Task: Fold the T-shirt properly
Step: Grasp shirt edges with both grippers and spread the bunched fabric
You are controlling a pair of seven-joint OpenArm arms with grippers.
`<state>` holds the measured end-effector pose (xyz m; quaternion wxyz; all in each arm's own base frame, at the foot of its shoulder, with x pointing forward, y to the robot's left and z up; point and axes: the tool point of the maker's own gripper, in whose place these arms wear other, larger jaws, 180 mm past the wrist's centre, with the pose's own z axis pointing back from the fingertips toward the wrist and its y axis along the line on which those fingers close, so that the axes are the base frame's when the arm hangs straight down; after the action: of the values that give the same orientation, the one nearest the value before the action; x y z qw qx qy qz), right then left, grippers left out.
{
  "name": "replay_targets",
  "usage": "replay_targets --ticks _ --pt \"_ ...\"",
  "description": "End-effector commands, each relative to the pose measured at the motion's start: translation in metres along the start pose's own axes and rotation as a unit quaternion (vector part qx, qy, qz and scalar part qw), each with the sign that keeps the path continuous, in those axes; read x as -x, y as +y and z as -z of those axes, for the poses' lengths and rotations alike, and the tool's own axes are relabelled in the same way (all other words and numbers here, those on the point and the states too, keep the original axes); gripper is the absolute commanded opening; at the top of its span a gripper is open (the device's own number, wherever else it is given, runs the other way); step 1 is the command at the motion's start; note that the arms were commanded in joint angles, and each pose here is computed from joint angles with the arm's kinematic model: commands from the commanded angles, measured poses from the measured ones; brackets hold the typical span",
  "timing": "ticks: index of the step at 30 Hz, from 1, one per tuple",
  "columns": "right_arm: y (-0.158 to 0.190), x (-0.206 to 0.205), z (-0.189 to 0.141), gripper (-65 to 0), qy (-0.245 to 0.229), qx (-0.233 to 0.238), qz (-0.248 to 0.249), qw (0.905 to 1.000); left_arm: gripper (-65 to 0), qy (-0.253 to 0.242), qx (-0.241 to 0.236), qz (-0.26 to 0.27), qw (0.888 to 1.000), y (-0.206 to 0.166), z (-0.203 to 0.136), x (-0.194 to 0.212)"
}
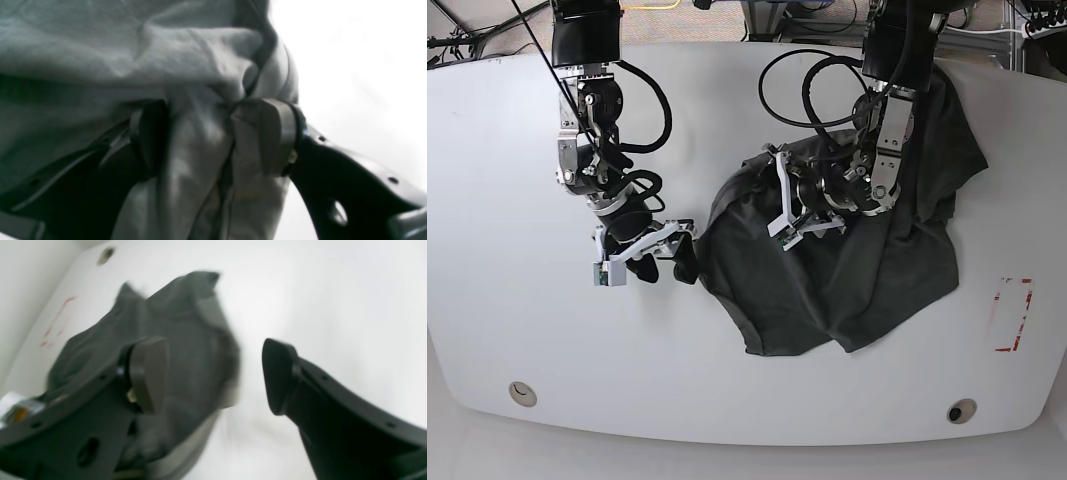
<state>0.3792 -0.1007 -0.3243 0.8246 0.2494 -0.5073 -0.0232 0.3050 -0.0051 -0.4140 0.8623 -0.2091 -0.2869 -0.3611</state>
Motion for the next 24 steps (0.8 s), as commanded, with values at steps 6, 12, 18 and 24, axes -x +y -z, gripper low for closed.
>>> replay_targets --ticks 6,12,18,24 --pt "-0.024 0.003 0.007 -22.8 0.008 0.017 0.012 0.9997 -25.8 -0.035 -0.061 0.016 0.997 0.031 -0.035 -0.026" --pt "-0.033 0.016 0.014 -23.0 0.024 0.026 0.028 0.999 -25.8 -0.082 -0.087 0.048 0.992 0.037 -0.068 -0.053" --pt "-0.018 0.024 0.028 -23.0 0.037 0.01 0.035 0.9986 -25.8 -0.094 -0.13 0.04 0.986 0.053 -0.109 -0.062" --pt "0.0 0.033 0.041 -23.1 0.056 -0.009 0.028 0.998 -25.8 -0.092 -0.183 0.022 0.979 0.081 -0.149 -0.051"
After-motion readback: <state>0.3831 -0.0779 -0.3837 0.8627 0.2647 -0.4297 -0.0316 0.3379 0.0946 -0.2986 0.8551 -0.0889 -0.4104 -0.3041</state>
